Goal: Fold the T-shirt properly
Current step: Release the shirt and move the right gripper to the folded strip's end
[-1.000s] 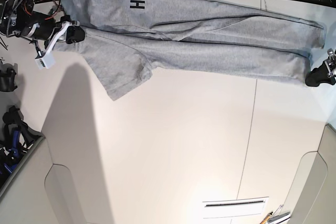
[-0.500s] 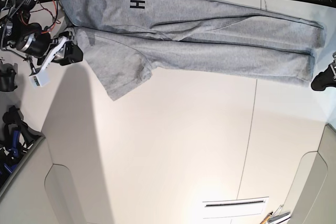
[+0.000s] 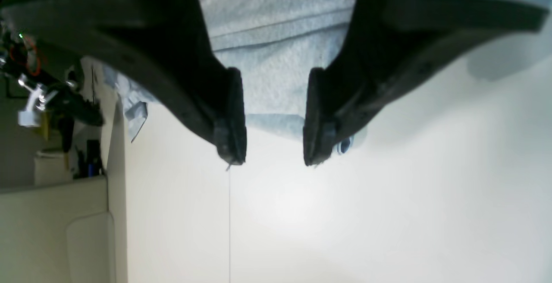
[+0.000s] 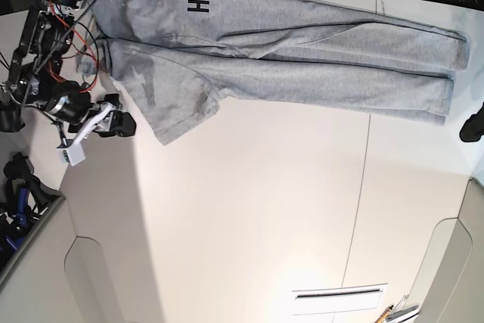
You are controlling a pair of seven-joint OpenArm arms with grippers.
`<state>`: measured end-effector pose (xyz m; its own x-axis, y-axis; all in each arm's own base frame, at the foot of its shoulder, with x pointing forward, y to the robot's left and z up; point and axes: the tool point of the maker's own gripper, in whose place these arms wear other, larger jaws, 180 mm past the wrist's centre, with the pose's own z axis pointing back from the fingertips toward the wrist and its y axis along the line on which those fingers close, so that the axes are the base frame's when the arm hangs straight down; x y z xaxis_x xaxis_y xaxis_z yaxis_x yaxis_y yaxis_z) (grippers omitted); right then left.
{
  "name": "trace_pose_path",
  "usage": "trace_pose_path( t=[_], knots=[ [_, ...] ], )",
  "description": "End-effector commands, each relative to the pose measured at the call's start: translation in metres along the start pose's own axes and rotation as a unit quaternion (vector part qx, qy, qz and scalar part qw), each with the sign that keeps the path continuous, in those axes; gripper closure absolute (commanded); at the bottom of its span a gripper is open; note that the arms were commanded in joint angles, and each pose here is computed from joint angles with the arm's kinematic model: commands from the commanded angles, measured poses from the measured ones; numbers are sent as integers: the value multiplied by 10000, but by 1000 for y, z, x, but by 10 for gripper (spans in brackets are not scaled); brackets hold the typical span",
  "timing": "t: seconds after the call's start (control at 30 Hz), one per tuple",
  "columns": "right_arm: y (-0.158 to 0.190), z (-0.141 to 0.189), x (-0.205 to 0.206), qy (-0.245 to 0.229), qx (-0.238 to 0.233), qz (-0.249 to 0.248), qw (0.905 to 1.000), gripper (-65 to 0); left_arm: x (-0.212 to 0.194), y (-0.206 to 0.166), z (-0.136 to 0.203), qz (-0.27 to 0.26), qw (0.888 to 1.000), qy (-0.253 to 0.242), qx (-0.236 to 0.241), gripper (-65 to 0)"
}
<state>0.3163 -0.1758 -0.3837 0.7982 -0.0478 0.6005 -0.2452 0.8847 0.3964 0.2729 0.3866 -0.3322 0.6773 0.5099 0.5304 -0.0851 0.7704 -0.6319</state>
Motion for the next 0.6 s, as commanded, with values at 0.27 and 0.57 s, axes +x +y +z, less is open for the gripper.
trace_pose_path(
  t=[0.27,0.57],
  knots=[
    [31,-49,-12,847,616,201,9943,-283,24,-8,9,-209,9994,-270,-73,-255],
    [55,-39,-4,980,653,669,9908,0,24,-8,9,-209,9994,-269,-72,-255]
  ],
)
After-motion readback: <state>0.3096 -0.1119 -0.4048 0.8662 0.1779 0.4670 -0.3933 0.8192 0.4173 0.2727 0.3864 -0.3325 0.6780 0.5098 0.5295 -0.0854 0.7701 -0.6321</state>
